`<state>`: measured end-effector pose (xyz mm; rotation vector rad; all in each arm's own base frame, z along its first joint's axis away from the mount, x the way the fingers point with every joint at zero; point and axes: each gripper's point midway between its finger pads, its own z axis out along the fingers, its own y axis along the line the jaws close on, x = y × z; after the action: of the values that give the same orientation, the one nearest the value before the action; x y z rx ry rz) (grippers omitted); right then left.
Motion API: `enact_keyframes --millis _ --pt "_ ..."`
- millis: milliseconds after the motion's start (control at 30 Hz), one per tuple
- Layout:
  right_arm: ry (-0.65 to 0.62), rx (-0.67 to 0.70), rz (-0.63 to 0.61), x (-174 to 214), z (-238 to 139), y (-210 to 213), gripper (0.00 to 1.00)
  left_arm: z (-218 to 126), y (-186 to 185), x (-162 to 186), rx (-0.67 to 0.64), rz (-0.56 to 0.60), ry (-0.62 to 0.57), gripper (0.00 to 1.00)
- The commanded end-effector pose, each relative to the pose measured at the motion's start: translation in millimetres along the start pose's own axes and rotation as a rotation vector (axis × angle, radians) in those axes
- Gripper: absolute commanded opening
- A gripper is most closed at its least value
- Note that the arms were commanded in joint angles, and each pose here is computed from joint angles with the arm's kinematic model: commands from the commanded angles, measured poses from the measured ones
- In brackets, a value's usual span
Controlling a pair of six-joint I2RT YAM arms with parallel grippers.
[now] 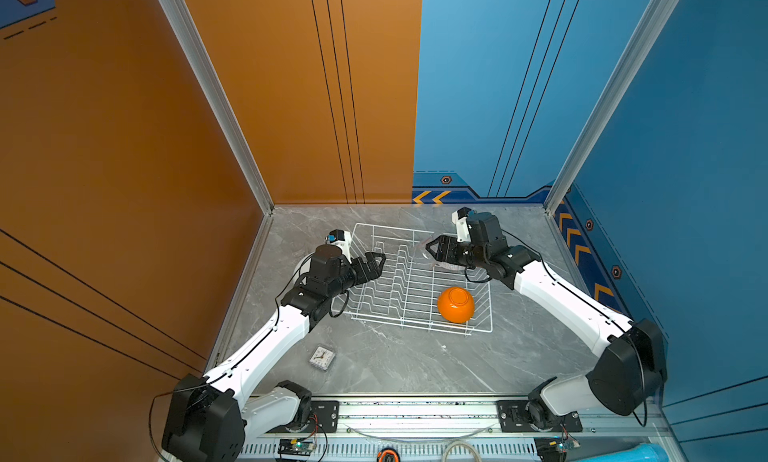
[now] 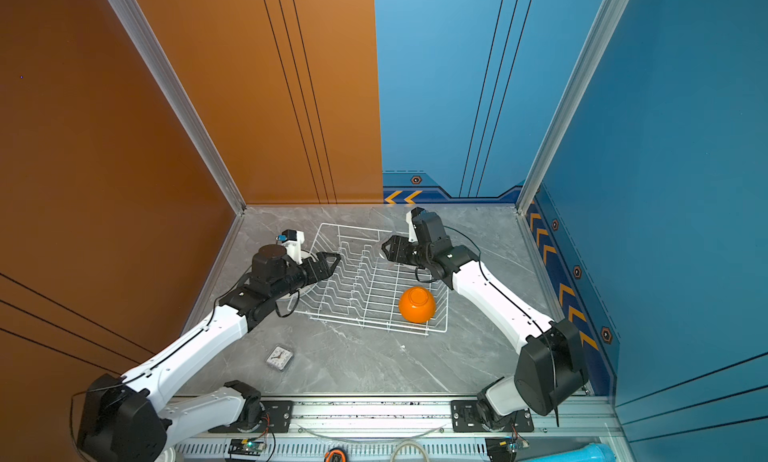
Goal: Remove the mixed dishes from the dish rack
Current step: 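Lift the third clear cup with the right gripper toward the left gripper, then grasp the third cup with the left gripper beside the right gripper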
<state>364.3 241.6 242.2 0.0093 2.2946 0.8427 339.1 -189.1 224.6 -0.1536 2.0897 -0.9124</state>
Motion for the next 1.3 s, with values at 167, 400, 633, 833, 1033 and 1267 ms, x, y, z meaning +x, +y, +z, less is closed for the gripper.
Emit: enact_keyframes --millis 167,400,633,833,1033,1267 --pt "-0.112 -0.169 0.073 -16 -42 30 0.56 19 -60 7 0.235 0.085 -0.019 0.98" --pt "-0.097 -0.221 0.132 -10 -52 31 0.56 27 -99 22 0.364 0.171 -0.008 0.93" --pt "-0.11 -0.261 0.173 -11 -59 31 0.56 28 -127 31 0.463 0.237 -0.012 0.77" --pt "-0.083 -0.352 0.206 -15 -57 45 0.56 24 -140 28 0.511 0.274 -0.053 0.61" --pt "-0.055 -0.443 0.244 -20 -54 59 0.56 20 -150 20 0.557 0.31 -0.097 0.54" --pt "-0.037 -0.477 0.255 -22 -51 65 0.56 27 -158 14 0.575 0.336 -0.123 0.43"
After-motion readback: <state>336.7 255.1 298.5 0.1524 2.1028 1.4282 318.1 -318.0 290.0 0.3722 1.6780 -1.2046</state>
